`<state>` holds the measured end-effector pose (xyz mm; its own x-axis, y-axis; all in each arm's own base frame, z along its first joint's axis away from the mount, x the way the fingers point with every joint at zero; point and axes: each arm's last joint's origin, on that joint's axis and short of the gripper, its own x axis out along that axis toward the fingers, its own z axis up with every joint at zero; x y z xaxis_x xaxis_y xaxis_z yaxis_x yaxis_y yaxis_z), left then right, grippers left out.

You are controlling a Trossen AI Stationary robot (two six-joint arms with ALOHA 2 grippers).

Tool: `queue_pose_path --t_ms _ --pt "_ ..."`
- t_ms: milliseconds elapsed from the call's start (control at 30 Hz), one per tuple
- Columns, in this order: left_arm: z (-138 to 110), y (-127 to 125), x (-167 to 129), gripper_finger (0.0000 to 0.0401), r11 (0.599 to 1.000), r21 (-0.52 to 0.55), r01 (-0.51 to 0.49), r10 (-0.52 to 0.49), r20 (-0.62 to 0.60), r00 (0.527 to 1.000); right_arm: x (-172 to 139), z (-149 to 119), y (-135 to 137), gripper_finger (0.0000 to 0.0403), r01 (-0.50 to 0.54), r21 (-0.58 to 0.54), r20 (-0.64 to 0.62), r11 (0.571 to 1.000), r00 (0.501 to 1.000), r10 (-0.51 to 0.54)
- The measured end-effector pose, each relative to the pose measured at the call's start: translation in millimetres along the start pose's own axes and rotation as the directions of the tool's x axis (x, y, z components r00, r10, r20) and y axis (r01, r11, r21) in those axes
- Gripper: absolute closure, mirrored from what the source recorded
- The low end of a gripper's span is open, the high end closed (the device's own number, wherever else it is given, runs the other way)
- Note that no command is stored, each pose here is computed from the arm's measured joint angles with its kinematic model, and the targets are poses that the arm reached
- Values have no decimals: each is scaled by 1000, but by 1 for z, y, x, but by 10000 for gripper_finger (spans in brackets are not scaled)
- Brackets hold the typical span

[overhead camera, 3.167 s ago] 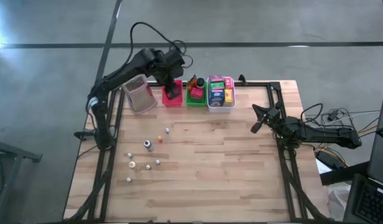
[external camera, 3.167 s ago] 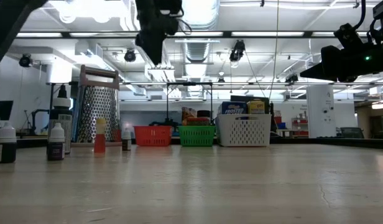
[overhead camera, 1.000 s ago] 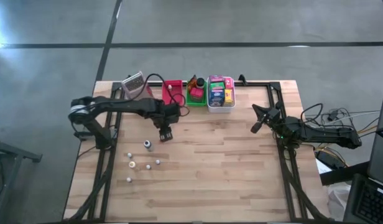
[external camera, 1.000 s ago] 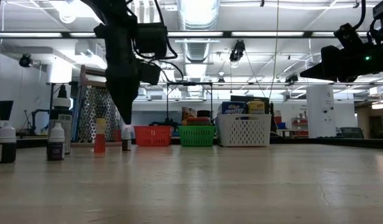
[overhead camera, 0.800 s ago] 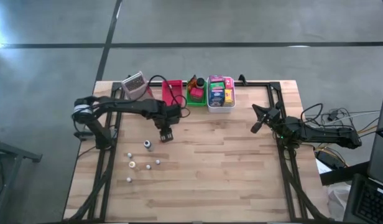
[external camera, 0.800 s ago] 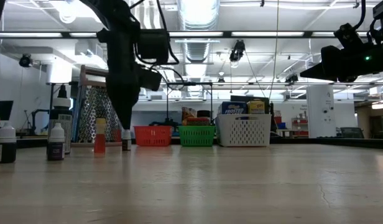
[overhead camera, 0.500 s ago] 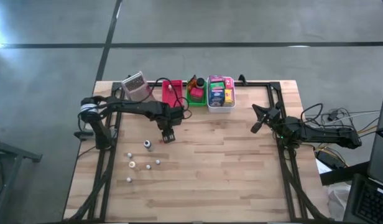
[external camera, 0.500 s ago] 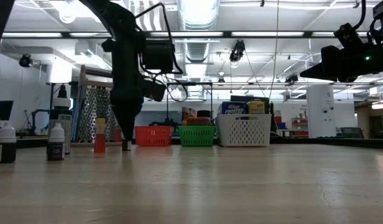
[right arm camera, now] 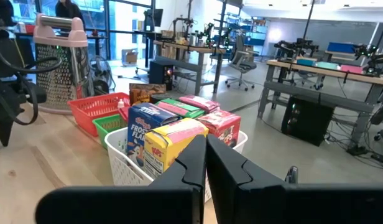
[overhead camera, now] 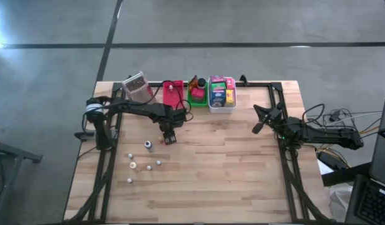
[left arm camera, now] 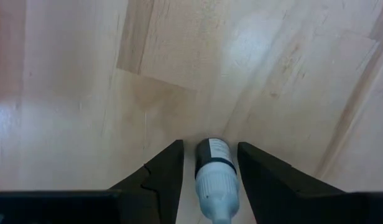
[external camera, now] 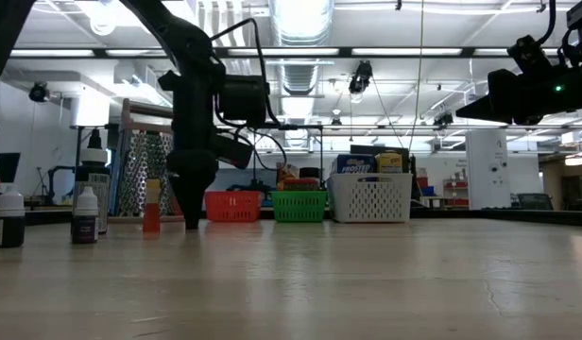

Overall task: Pick & Place Kitchen Items
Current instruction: Put the small black food coloring bottle into the red bin

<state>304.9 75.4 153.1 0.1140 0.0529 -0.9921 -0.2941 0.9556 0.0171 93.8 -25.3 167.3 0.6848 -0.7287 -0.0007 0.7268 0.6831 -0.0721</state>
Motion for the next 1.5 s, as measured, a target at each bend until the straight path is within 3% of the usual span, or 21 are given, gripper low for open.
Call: queue_pose_path --t_ms 333,767,1500 --pt "-1 0 0 245 1000 1 0 0 2 1000 0 0 0 394 0 1 1 1000 1000 0" --pt "-1 0 0 301 1000 -2 0 0 5 1000 0 0 0 394 0 0 0 1000 1000 0" --pt "1 0 -2 303 1000 -3 1 -1 5 1000 0 0 0 394 0 0 0 1000 1000 0"
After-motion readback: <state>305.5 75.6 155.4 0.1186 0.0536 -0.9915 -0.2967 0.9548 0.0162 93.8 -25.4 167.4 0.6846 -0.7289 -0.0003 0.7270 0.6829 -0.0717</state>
